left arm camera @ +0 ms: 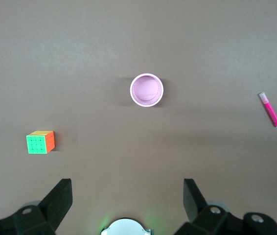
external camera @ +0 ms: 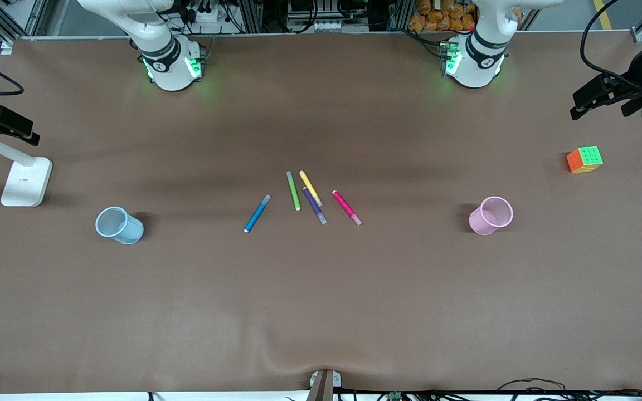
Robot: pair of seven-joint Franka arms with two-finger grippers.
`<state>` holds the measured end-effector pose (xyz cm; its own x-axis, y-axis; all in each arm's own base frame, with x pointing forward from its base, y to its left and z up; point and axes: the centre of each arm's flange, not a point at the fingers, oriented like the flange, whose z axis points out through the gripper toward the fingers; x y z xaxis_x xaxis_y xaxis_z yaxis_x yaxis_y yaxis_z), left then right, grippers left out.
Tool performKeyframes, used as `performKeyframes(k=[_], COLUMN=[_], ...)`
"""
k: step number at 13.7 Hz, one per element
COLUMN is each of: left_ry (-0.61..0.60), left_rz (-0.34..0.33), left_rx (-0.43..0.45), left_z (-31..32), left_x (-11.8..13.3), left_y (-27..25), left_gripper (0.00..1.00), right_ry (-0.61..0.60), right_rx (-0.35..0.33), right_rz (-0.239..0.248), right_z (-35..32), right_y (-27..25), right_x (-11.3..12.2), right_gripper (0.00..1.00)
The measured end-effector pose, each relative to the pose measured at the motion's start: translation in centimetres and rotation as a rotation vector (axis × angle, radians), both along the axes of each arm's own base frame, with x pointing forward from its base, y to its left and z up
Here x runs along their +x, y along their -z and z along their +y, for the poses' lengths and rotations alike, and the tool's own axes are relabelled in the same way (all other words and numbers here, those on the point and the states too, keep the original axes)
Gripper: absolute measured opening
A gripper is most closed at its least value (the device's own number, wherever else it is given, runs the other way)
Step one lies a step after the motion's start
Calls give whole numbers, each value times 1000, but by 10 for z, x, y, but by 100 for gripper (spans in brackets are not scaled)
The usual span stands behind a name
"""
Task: Place pink and blue markers in matching cups
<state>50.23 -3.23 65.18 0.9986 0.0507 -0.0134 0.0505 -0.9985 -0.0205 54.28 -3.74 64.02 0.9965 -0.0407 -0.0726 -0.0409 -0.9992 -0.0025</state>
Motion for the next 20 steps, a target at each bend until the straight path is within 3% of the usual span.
performKeyframes(k=[14,20], left_ry=[16,10], left_rz=[47,93], left_rx=[5,21], left_z=[-10,-58], left_x=[13,28], left_y=[24,59], left_gripper=[100,100], right_ry=[3,3], right_rx=[0,0], right_rz=[0,1], right_z=[-2,-2], right_y=[0,0], right_x=[0,0], right_gripper=[100,100])
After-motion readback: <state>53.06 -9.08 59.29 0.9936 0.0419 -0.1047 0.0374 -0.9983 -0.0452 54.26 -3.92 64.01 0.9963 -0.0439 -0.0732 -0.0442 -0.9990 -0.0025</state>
